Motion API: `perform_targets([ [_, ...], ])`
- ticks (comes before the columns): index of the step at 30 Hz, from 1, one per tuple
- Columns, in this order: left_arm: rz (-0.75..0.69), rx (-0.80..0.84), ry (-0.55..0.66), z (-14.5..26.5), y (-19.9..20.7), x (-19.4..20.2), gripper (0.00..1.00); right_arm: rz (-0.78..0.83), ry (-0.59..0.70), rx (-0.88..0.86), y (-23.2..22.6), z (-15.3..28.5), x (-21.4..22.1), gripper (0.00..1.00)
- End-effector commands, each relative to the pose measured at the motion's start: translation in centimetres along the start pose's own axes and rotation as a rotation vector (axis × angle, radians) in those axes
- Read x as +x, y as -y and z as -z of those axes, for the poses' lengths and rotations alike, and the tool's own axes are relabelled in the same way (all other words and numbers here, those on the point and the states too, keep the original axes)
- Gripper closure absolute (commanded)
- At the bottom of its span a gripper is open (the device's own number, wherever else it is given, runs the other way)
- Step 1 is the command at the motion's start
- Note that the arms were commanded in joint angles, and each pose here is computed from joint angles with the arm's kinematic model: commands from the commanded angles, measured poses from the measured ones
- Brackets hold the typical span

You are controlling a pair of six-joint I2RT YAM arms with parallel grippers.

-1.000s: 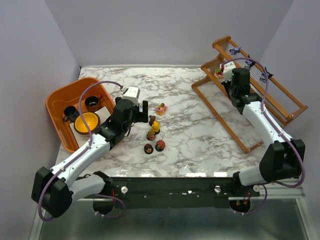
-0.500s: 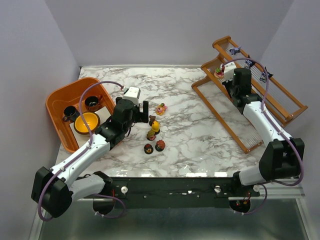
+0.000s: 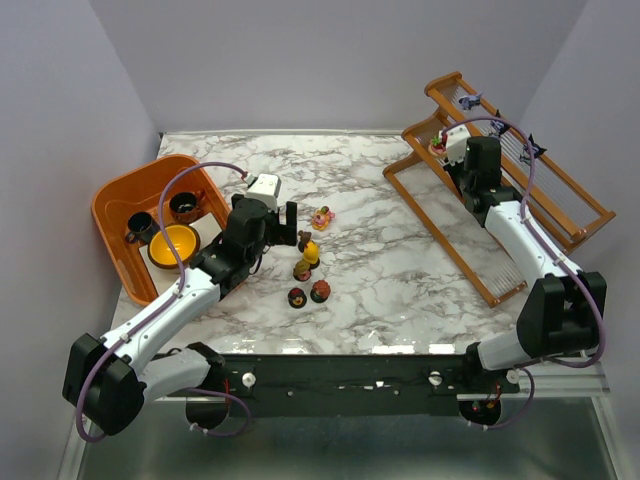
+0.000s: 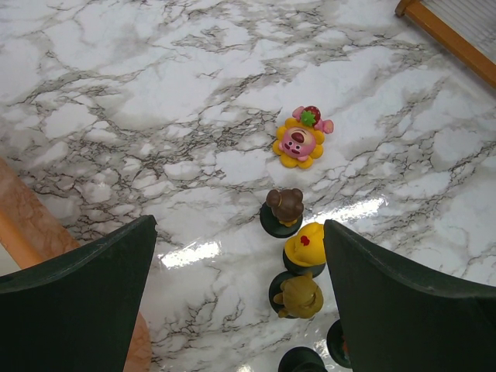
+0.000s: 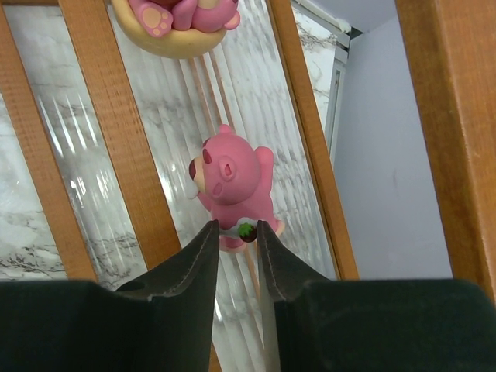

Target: Place and organize the plastic toys onto the shelf

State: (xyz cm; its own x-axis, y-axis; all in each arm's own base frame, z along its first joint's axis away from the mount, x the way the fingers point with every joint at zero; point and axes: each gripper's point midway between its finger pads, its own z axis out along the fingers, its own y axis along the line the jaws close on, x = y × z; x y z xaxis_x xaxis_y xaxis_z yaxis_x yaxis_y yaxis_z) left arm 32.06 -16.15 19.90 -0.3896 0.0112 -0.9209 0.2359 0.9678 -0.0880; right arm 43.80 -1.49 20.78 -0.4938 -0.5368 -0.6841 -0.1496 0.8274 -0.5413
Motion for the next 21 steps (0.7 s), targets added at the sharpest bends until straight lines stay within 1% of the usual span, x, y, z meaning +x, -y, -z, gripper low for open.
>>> perform_targets([
  [1,-0.008,-0.006,0.009,-0.2,-0.1,0.2,0.01,-0.001,-0.023,-0.017,-0.2,-0.2,0.5,0.66],
  [4,-0.008,-0.006,0.009,-0.2,-0.1,0.2,0.01,-0.008,-0.019,-0.02,-0.3,-0.1,0.4,0.62],
  [6,-0.008,-0.006,0.007,-0.2,-0.1,0.3,0.01,-0.016,-0.016,-0.015,-0.1,-0.1,0.2,0.62],
  [7,-0.008,-0.006,0.007,-0.2,-0.1,0.3,0.01,-0.017,-0.015,-0.016,-0.2,-0.1,0.2,0.59],
  [9,-0.008,-0.006,0.009,-0.2,-0.1,0.2,0.01,-0.021,-0.012,-0.009,0.0,0.0,0.1,0.59],
  [10,-0.008,-0.004,0.008,-0.2,-0.1,0.2,0.01,-0.021,-0.01,-0.009,0.0,0.0,0.1,0.55],
  [12,-0.006,-0.006,0.009,-0.2,-0.1,0.2,0.01,-0.023,-0.007,-0.008,0.1,0.1,-0.1,0.53],
  [13,-0.006,-0.003,0.008,-0.2,0.0,0.2,0.01,-0.026,-0.004,-0.005,0.2,0.2,-0.1,0.51],
  [17,-0.006,-0.001,0.011,-0.2,0.0,0.2,0.01,-0.043,0.009,-0.004,0.3,0.5,-0.5,0.5],
  [21,-0.001,0.001,0.01,-0.2,0.0,0.2,0.01,-0.072,0.049,-0.052,-0.2,1.5,-1.4,0.48],
])
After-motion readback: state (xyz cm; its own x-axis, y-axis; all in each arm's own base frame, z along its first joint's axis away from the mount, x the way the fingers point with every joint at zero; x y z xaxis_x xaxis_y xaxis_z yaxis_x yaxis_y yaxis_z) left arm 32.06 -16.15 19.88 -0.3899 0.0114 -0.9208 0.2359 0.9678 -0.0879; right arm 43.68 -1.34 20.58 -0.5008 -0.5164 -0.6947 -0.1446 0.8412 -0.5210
